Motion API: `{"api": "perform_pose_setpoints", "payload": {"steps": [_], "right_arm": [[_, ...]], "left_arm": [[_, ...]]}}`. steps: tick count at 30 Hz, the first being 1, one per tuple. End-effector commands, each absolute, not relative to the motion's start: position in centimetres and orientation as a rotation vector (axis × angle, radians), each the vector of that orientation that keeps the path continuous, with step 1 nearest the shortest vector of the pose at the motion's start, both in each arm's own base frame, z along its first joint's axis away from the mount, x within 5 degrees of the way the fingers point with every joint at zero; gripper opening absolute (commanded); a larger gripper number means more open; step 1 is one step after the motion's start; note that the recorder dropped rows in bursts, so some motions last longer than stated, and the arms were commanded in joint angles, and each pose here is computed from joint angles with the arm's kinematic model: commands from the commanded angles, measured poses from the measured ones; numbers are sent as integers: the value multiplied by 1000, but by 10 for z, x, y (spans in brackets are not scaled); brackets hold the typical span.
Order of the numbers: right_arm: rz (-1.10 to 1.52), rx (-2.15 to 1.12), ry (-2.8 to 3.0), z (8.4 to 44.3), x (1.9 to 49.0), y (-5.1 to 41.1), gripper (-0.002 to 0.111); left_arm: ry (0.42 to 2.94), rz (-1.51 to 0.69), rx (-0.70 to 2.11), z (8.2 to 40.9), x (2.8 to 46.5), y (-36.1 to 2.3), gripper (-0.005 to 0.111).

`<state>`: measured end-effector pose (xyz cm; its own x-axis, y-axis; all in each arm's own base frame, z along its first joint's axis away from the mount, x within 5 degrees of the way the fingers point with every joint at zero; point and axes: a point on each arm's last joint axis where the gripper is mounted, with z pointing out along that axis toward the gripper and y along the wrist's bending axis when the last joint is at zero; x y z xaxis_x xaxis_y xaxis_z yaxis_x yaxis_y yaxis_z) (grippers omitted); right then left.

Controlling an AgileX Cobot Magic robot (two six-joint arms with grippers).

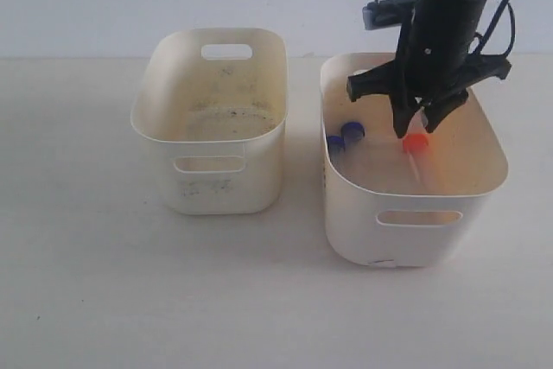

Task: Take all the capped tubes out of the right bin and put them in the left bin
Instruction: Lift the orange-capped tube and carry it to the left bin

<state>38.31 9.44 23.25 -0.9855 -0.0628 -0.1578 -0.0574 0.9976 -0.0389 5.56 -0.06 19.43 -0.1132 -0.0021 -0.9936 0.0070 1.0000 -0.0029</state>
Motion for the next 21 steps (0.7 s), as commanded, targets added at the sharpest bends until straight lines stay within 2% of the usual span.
{"api": "perform_pose_setpoints", "payload": {"steps": [1, 7, 12, 16, 21], "right_arm": [[-63, -86, 2909, 261, 376, 87, 0], [-36, -94, 2837, 287, 366, 85, 0], [123, -119, 2727, 319, 353, 93, 0], [339, -159, 2637, 335, 343, 121, 0], [538, -253, 2509, 331, 343, 175, 0]], "left_arm": [[1674, -19, 4, 196, 56, -1, 4], [1674, -19, 4, 196, 56, -1, 4], [1674, -19, 4, 196, 56, -1, 4], [1674, -19, 4, 196, 56, -1, 4], [1674, -19, 4, 196, 56, -1, 4]]}}
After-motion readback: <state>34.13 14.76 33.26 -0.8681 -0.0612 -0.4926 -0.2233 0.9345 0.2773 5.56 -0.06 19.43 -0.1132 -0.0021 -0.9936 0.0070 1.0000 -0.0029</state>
